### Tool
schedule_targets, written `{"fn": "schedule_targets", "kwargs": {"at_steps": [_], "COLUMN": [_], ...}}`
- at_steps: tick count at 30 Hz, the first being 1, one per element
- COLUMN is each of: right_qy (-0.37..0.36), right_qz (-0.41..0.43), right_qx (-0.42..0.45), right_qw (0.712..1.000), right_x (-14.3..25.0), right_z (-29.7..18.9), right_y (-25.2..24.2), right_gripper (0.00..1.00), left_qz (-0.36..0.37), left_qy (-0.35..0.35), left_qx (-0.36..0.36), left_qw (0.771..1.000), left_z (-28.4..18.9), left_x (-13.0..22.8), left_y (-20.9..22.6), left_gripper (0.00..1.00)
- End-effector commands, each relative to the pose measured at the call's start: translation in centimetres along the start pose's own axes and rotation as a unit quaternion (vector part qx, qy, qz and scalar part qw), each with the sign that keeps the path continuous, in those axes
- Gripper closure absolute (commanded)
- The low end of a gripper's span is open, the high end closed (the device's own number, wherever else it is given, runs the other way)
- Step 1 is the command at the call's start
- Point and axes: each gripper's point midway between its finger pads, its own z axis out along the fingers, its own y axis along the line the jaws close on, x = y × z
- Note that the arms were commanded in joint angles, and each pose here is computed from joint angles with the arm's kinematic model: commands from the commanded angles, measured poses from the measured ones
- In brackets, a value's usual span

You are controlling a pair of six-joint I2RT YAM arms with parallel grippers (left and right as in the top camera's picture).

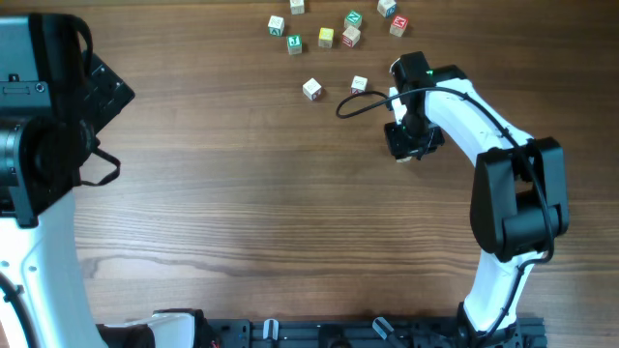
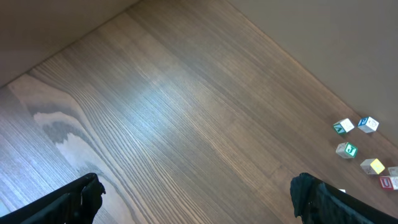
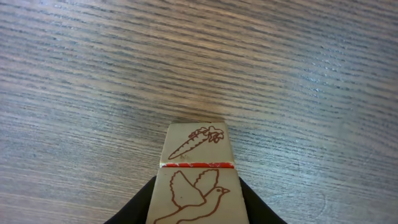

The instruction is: Form a tower

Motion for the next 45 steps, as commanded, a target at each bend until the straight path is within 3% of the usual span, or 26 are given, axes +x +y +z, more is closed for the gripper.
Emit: {"fn": "schedule_targets", "kwargs": {"at_steps": [1,9,13,16,21,27,38,45], "right_qy": [0.012,0.013,0.008,-0.002,-0.003,-0.004,-0.002,-0.003], "right_qz": [0.032,0.008,-0.012,-0.017,-0.017,-0.017,0.002,0.011], "right_qx": [0.009,0.009,0.01,0.01,0.01,0.01,0.01,0.01], "right_qw": [0.999,1.0,1.0,1.0,1.0,1.0,1.0,1.0], "right_x": [0.35,0.36,0.14,-0.39,-0.44,-0.48,-0.37,-0.38], "right_z": [0.79,0.79,0.79,0.8,0.8,0.8,0.8,0.79], "right_y": [-0.28,-0.27,-0.33,-0.31,-0.32,-0.32,-0.31,-0.32], "right_gripper": [0.65,0.65,0.3,0.28,0.49,0.6,0.71,0.72], "left_qz": [-0.001,-0.001,-0.001,-0.001,-0.001,-0.001,-0.001,-0.001], "left_qy": [0.005,0.006,0.006,0.006,0.006,0.006,0.006,0.006], "left_qx": [-0.005,-0.005,-0.005,-0.005,-0.005,-0.005,-0.005,-0.005], "left_qw": [1.0,1.0,1.0,1.0,1.0,1.0,1.0,1.0], "left_z": [0.33,0.33,0.33,0.33,0.33,0.33,0.33,0.33], "left_x": [0.1,0.11,0.11,0.11,0.11,0.11,0.11,0.11], "left_y": [0.07,0.08,0.08,0.08,0.08,0.08,0.08,0.08], "left_gripper": [0.0,0.0,0.0,0.0,0.0,0.0,0.0,0.0]}}
